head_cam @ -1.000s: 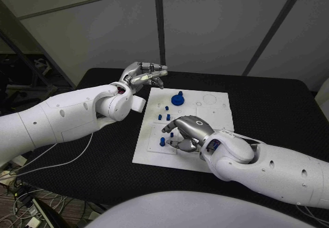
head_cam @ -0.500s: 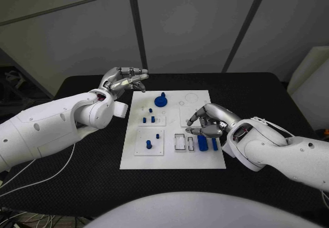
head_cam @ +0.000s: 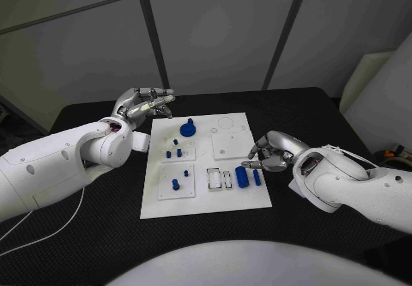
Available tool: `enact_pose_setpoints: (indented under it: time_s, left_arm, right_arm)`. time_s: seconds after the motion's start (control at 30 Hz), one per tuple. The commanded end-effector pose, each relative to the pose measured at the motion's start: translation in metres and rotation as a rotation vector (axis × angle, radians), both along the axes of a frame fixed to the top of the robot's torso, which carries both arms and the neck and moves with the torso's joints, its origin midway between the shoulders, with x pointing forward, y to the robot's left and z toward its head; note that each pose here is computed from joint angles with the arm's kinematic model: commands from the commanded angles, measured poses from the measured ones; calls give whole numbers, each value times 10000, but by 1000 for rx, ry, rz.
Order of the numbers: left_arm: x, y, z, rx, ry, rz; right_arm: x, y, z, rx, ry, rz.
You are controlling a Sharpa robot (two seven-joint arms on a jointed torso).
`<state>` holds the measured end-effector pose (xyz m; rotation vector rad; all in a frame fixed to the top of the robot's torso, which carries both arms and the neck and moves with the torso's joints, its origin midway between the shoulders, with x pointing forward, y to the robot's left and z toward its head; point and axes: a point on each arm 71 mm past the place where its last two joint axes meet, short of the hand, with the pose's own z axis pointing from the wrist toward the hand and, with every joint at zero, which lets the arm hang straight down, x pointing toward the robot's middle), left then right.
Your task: Assemble the parts on the task board
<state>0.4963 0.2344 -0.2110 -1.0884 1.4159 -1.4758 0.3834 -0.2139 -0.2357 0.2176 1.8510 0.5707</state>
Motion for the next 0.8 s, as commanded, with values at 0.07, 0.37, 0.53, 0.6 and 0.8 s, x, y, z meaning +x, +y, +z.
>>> enact_pose_setpoints:
  time_s: [0.07, 0.37, 0.53, 0.6, 0.8]
  left_arm:
    - [-1, 0, 12, -6, -11, -4]
    - [-5, 10, 12, -6, -11, -4]
    - [-7, 12, 13, -6, -10, -4]
    - [-8, 17, 13, -5, -10, -4]
    - [-9, 25, 12, -4, -8, -4]
  right_arm:
    - [-44, 21, -67, -110, 4, -11]
    - [-64, 111, -201, -143, 38, -3]
    - [-76, 143, -254, -153, 57, 3]
    - [-80, 149, -276, -163, 67, 4]
    - [-82, 164, -319, -194, 84, 9]
